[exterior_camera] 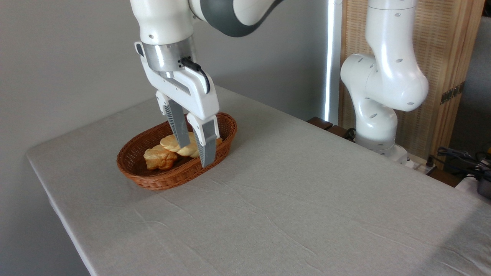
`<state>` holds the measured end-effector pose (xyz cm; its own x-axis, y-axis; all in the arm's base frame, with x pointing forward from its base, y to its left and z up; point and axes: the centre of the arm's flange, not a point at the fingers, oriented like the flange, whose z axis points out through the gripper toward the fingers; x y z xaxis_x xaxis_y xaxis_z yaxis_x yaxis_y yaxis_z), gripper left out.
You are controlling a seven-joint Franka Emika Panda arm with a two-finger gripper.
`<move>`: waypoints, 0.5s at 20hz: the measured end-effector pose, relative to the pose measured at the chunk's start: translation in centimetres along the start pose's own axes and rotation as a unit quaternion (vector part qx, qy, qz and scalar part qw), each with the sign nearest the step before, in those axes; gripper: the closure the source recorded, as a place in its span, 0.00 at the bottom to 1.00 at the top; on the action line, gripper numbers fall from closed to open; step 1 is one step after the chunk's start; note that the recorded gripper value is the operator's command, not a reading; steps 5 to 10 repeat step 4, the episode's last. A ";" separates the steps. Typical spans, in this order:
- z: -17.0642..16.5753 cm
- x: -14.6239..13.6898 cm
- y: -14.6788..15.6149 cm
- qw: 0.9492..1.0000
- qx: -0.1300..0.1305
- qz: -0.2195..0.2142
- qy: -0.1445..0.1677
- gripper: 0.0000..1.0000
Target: Put bread into the basket
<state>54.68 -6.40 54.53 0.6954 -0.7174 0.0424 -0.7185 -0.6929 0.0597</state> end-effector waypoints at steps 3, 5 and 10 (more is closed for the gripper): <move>0.1 -0.7 -0.5 1.000 -0.005 0.010 -0.006 0.00; 0.1 -0.6 -0.5 1.000 -0.006 0.011 -0.007 0.00; 0.1 -0.6 -0.5 1.000 -0.006 0.011 -0.007 0.00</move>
